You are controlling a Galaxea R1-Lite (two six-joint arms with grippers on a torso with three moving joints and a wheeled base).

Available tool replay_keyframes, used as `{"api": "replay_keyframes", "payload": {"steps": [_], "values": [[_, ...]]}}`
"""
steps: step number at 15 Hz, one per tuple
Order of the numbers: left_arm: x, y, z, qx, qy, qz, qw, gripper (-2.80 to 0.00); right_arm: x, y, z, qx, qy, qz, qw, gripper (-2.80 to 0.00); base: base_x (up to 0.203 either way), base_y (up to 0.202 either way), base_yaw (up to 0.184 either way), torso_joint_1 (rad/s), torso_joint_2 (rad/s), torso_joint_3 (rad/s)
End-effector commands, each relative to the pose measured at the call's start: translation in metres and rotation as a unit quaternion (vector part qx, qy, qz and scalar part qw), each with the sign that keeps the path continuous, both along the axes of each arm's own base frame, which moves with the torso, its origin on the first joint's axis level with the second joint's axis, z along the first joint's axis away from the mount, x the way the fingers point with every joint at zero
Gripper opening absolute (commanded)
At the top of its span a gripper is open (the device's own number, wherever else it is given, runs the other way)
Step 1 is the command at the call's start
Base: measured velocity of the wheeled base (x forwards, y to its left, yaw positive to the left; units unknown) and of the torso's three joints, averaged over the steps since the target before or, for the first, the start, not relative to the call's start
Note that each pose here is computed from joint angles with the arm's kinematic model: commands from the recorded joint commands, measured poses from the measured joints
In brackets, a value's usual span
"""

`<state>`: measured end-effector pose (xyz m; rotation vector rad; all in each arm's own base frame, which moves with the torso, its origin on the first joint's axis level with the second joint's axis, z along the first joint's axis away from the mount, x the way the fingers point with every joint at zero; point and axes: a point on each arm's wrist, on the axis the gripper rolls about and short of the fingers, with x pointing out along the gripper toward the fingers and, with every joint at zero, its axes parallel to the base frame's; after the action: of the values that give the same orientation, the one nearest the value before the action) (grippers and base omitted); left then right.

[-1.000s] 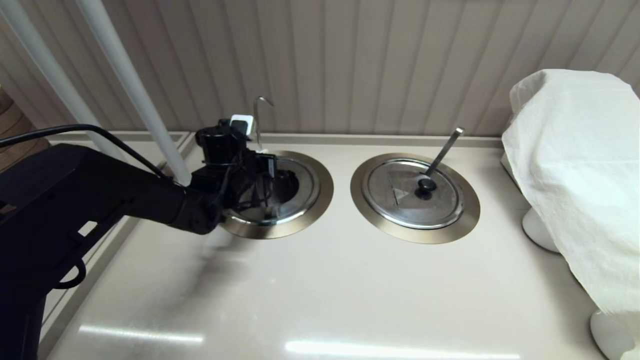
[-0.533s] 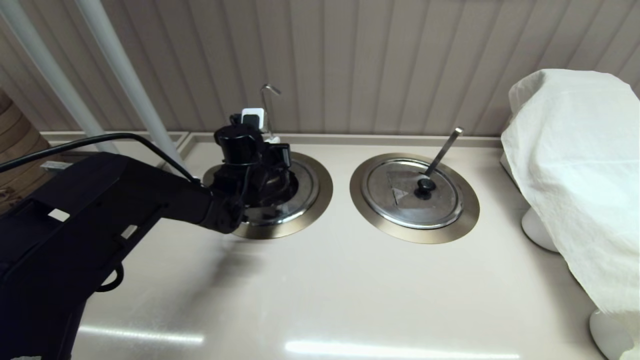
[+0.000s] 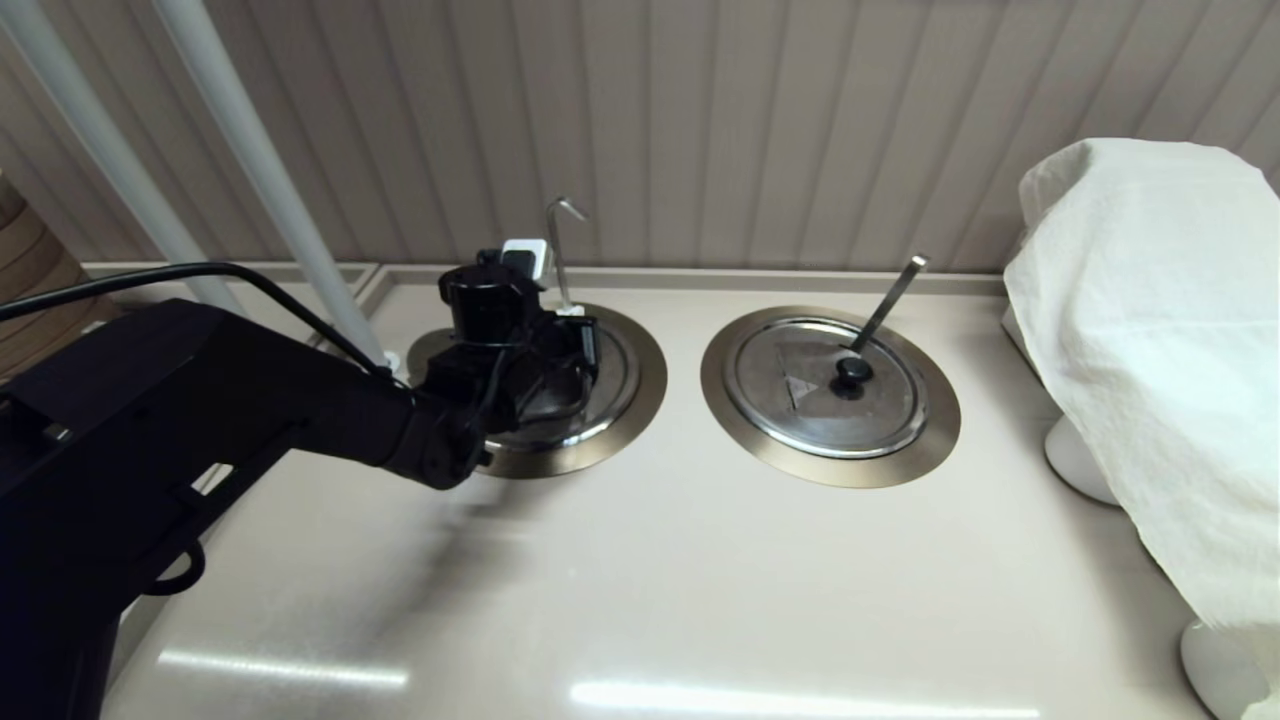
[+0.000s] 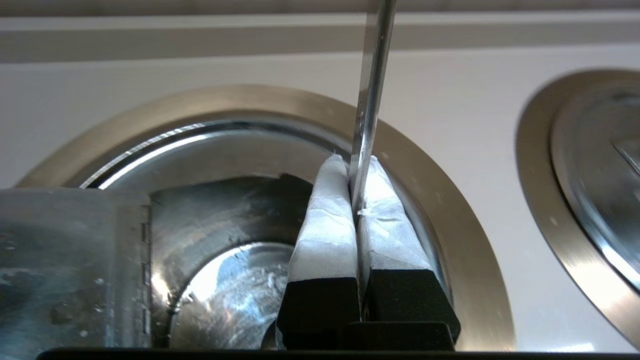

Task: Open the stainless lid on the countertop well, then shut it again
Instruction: Stir with a spoon

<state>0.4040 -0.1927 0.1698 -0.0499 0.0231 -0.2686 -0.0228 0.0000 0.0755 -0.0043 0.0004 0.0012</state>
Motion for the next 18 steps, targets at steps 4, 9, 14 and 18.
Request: {"api": "replay_keyframes", "payload": {"steps": [4, 9, 14, 18], "values": [[0.01, 0.031, -0.006, 0.066, -0.003, 0.028, 0.9974, -2.8, 0.0, 0.0, 0.0, 0.0, 0.0, 0.0, 1.0, 0.0, 0.0, 0.0, 0.0, 0.0, 0.0, 0.0], [0.029, 0.032, -0.012, 0.064, -0.012, 0.065, 0.9958, -2.8, 0.0, 0.0, 0.0, 0.0, 0.0, 0.0, 1.0, 0.0, 0.0, 0.0, 0.0, 0.0, 0.0, 0.0], [0.039, 0.01, -0.018, 0.048, -0.038, 0.089, 0.9941, -2.8, 0.0, 0.0, 0.0, 0.0, 0.0, 0.0, 1.0, 0.0, 0.0, 0.0, 0.0, 0.0, 0.0, 0.0], [0.039, 0.006, -0.024, 0.051, -0.033, 0.086, 0.9944, -2.8, 0.0, 0.0, 0.0, 0.0, 0.001, -0.001, 1.0, 0.0, 0.0, 0.0, 0.0, 0.0, 0.0, 0.0]]}}
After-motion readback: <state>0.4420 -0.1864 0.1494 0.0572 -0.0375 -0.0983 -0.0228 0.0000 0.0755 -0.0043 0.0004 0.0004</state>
